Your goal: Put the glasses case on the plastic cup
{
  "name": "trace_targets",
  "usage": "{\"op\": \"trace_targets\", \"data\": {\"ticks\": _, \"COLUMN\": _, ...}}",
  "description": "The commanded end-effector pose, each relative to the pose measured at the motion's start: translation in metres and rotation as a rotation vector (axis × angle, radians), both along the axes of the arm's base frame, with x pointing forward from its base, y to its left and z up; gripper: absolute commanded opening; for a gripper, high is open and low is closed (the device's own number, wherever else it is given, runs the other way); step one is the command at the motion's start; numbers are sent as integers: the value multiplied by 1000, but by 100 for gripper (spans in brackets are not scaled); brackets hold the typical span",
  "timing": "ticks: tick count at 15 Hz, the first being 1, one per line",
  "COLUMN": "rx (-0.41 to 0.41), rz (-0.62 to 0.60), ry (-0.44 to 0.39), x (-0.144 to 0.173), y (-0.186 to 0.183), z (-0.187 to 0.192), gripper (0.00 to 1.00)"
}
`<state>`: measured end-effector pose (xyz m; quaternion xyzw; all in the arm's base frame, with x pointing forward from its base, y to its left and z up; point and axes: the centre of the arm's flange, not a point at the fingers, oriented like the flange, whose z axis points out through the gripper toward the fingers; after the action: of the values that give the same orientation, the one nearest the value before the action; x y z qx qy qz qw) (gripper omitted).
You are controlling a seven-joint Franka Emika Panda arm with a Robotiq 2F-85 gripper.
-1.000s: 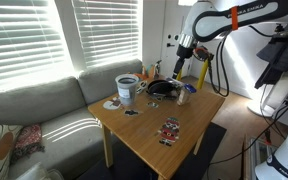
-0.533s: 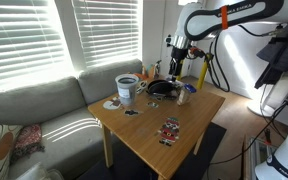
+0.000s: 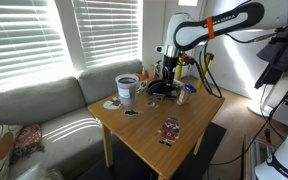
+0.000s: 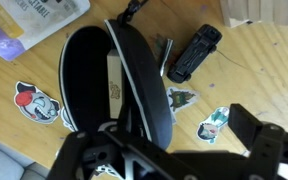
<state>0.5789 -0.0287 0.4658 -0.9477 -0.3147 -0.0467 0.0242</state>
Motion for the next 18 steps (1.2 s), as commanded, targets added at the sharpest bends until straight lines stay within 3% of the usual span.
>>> {"op": "trace_targets", "data": {"ticks": 1, "rx": 11, "rz": -5, "ry": 10, "x": 14, "y": -5, "z": -7, "gripper": 85}}
{"op": "trace_targets", "data": {"ticks": 2, "rx": 13, "rz": -17, "ry": 20, "x": 16, "y": -7, "z": -8, "gripper": 67}}
{"op": "trace_targets", "data": {"ticks": 4, "rx": 21, "rz": -29, "ry": 31, "x": 17, "y": -9, "z": -8, "gripper": 59}}
{"op": "trace_targets", "data": {"ticks": 12, "rx": 66, "rz": -64, "ry": 66, "x": 20, "y": -12, "z": 4, "gripper": 3}}
{"op": "trace_targets", "data": {"ticks": 18, "rx": 55, "rz": -119, "ry": 53, "x": 23, "y": -16, "z": 13, "gripper": 1}}
